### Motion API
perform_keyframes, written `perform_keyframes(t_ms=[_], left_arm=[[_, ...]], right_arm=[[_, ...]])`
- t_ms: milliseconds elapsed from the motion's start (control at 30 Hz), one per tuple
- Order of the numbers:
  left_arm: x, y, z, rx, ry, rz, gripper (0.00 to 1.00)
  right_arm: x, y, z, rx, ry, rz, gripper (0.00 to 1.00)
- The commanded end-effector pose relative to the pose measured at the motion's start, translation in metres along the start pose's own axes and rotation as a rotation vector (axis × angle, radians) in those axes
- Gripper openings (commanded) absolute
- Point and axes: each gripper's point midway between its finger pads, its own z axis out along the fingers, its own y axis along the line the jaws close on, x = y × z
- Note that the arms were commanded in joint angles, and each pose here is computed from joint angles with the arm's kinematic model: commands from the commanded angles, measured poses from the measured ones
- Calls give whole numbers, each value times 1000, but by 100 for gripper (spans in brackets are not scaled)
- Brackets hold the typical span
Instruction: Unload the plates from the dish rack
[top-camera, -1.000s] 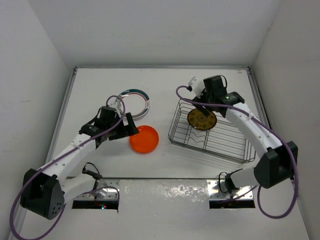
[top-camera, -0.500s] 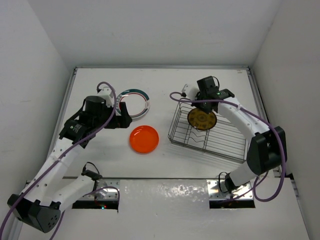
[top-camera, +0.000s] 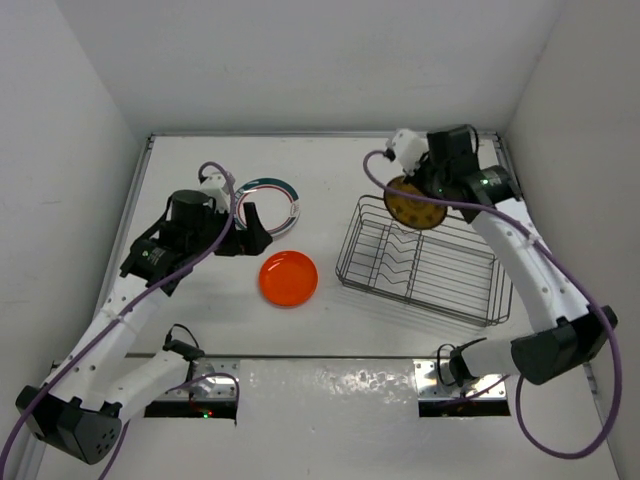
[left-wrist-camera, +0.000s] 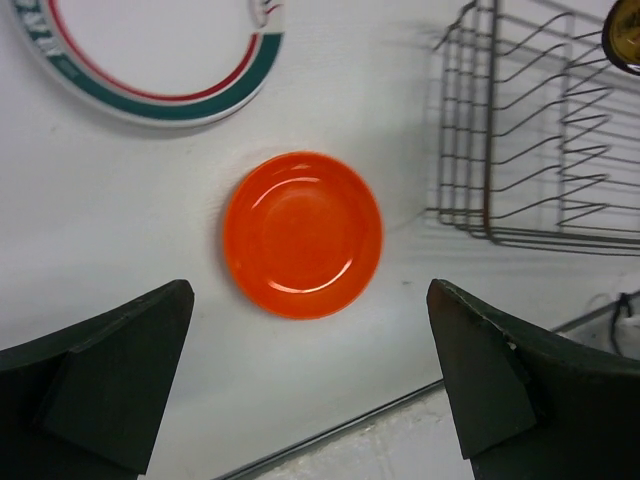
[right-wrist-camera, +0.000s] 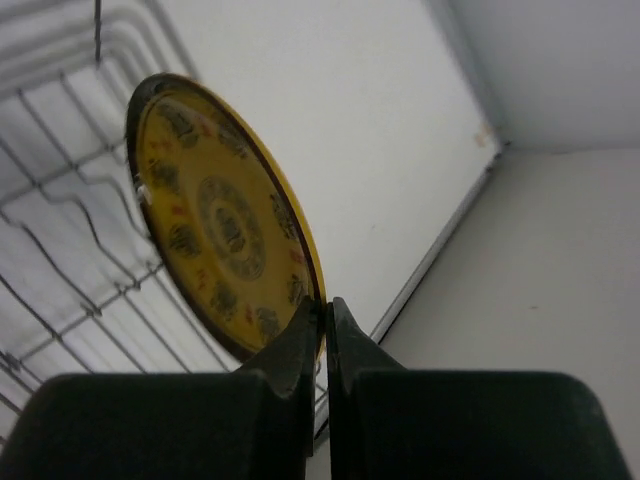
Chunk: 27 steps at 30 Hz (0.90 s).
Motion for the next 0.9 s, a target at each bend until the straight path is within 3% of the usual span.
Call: perform_keyframes(t_ms=[0, 100, 133, 267, 300, 333, 367, 400, 567, 733, 800, 867], left_arm=[[-56, -52, -21, 226, -193, -4, 100], [-84, -91, -37, 435, -306, 14, 100], [-98, -108, -47, 526, -371, 48, 100], [-111, -126, -52, 637, -441, 106, 100], [-112, -124, -45, 628, -433, 104, 100], [-111, -124, -41, 629, -424, 105, 100], [-108, -122, -31, 621, -401, 105, 100], [-104, -121, -26, 621, -376, 105, 100], [-77, -104, 9, 559, -267, 81, 95], [-59, -116, 12, 691, -255, 59, 73], [-58, -118, 15, 704, -247, 50, 47], [-56, -119, 21, 715, -227, 32, 38]], right_arm=[[-38, -40, -65, 107, -164, 174, 0], [-59, -24, -75, -6, -255, 331, 0], [-75, -4, -77, -126, -328, 358, 0], [-127, 42, -95, -431, -585, 558, 0], [-126, 61, -89, -514, -580, 645, 0], [-146, 48, -110, -502, -738, 656, 0], [-143, 66, -105, -579, -753, 687, 0], [-158, 60, -119, -608, -852, 739, 0], [-172, 70, -133, -730, -949, 818, 0], [-179, 83, -123, -777, -956, 864, 0], [-179, 91, -116, -795, -952, 881, 0], [-178, 98, -110, -804, -936, 893, 0]])
